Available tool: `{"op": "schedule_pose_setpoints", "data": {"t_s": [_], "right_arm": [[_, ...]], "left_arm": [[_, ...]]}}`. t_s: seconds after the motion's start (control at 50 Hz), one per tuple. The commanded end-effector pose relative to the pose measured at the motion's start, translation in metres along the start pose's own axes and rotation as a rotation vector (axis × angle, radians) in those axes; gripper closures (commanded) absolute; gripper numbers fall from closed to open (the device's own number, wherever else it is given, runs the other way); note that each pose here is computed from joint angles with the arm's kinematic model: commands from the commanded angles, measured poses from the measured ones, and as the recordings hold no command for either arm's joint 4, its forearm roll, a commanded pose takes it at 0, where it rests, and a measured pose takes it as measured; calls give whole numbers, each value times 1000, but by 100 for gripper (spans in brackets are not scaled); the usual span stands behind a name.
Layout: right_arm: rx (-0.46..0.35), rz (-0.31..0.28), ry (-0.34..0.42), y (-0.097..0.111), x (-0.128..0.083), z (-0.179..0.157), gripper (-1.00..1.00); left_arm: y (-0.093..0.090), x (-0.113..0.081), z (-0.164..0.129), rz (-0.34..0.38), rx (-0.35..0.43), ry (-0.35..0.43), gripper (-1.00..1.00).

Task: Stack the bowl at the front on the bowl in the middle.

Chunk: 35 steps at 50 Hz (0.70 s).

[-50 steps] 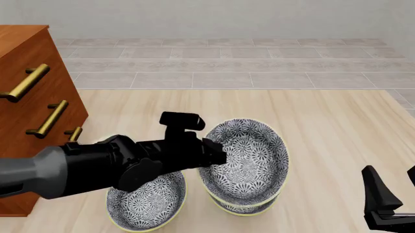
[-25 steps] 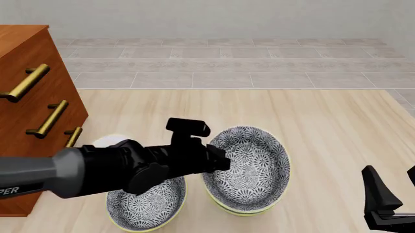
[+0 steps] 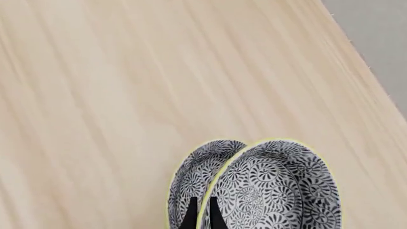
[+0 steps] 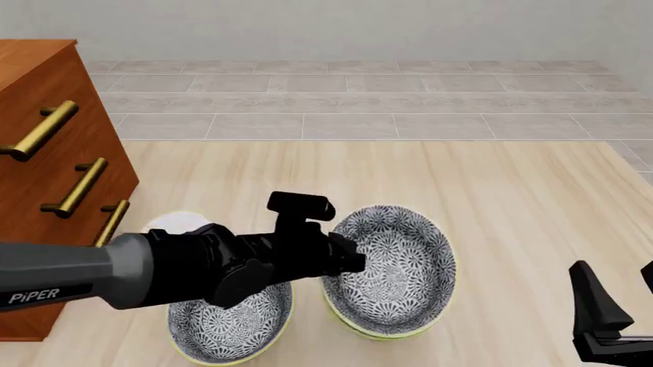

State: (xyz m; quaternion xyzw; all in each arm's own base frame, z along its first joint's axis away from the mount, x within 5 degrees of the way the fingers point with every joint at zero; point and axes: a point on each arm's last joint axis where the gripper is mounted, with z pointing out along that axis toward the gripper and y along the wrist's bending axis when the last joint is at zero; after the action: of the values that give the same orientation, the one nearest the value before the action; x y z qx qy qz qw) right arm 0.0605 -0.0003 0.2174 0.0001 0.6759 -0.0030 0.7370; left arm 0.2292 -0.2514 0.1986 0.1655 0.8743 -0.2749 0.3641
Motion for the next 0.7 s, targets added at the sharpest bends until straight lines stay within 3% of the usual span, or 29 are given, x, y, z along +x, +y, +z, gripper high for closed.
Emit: {"op": "schedule_pose_setpoints", "data": {"t_s": [0.02, 0.7], "right_arm": [[0, 0, 0, 0, 0, 0, -100], [0, 0, 0, 0, 0, 0, -100]], "left_arm": [[0, 3, 4, -25, 0, 3, 100], [6, 5, 10, -31, -12, 5, 100]]}}
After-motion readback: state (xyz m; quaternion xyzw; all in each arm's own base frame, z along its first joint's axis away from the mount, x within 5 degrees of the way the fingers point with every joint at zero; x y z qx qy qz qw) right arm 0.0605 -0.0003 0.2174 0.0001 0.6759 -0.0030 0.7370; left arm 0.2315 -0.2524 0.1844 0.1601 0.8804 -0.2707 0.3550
